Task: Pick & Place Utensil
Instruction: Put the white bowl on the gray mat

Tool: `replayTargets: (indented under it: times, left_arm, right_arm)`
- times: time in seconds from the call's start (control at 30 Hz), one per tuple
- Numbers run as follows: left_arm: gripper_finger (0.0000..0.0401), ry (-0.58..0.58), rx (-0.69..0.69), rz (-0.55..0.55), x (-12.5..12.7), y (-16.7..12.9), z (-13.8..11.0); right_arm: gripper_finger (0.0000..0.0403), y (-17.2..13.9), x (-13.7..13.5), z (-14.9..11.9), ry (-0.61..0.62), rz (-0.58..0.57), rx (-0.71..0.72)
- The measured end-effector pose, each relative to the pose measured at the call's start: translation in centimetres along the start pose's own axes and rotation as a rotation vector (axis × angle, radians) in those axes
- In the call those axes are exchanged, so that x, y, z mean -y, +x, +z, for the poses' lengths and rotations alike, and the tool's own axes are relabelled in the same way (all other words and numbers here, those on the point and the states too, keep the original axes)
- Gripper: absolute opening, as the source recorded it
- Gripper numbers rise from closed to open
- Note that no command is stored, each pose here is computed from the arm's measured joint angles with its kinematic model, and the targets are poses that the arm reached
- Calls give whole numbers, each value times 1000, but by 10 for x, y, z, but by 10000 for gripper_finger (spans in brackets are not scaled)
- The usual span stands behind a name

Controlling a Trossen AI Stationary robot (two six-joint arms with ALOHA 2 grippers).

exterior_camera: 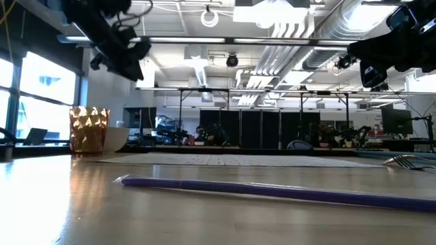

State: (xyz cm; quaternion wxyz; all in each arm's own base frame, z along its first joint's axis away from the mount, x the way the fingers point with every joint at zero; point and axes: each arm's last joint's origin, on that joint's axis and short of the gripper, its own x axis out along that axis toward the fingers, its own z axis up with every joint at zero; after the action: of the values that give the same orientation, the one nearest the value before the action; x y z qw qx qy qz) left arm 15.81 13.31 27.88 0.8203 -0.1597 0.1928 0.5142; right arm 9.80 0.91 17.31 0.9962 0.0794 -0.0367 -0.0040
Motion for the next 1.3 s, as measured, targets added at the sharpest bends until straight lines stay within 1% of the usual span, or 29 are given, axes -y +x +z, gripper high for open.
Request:
replayTargets:
  times: [0.1, 0.2, 0.4, 0.57, 0.7, 1.03, 1.3]
  left_arm:
    - [145, -67, -99, 19, -12, 22, 5]
    - [150, -87, -193, 48, -19, 44, 9]
    - [151, -79, -356, 110, -23, 81, 12]
    - [151, -48, -470, 163, -22, 94, 2]
    - [151, -56, -500, 185, -22, 97, -3]
    - [151, -67, -500, 189, -22, 97, -3]
    - [151, -125, -497, 209, -22, 97, -4]
  right_arm:
    - [5, 0, 0, 0, 0, 0, 0]
    - [5, 0, 0, 0, 0, -1, 0]
    - [5, 0, 0, 0, 0, -1, 0]
    - [5, 0, 0, 0, 0, 0, 0]
    - [5, 0, 0, 0, 0, 0, 0]
    - [5, 0, 0, 0, 0, 0, 0]
    - [5, 0, 0, 0, 0, 0, 0]
